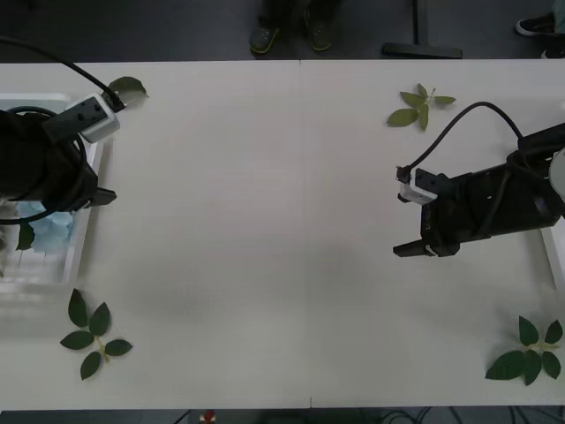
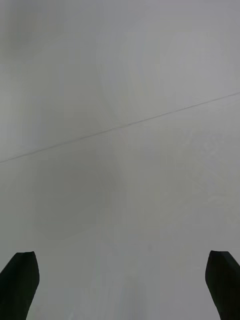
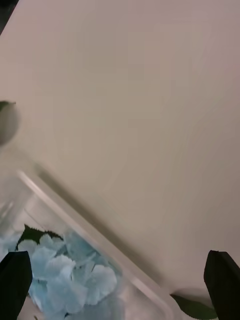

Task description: Place the red flowers into the right box and the blue flowers into the left box. If a person shows an open palm, hand one flower to the person first, then continue sorting.

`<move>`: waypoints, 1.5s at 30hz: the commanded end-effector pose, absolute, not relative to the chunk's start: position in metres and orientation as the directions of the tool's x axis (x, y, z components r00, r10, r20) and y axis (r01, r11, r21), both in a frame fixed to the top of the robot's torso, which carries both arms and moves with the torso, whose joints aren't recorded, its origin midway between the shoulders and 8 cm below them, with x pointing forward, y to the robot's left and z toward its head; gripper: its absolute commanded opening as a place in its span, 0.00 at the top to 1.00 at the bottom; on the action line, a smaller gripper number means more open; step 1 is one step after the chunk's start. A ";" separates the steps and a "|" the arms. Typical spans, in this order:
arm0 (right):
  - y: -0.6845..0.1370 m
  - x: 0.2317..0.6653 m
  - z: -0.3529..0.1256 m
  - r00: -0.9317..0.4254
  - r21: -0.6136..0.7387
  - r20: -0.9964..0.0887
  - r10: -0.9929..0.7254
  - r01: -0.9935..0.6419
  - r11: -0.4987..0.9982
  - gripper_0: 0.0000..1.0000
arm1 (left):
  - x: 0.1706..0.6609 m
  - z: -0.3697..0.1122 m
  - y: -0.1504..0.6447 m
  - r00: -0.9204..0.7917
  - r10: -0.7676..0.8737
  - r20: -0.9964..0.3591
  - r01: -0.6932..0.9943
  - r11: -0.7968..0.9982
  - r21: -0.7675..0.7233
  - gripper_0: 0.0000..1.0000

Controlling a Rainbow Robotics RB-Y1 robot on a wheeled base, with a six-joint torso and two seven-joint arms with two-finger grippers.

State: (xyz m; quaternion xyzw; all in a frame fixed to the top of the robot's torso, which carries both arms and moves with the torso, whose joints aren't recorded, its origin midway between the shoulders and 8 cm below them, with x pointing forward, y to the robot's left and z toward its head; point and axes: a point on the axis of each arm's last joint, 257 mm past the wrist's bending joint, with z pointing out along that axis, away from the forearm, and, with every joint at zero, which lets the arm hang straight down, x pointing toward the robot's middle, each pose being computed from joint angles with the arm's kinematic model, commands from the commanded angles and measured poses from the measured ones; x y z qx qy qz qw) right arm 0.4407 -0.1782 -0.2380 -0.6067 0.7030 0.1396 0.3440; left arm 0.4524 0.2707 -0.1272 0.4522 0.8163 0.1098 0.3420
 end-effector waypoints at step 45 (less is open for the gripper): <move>-0.175 0.445 -0.225 0.016 -0.264 -0.647 -0.762 -0.943 0.204 0.03 | 0.485 -0.113 0.131 0.127 0.741 -0.659 0.893 0.204 0.401 0.00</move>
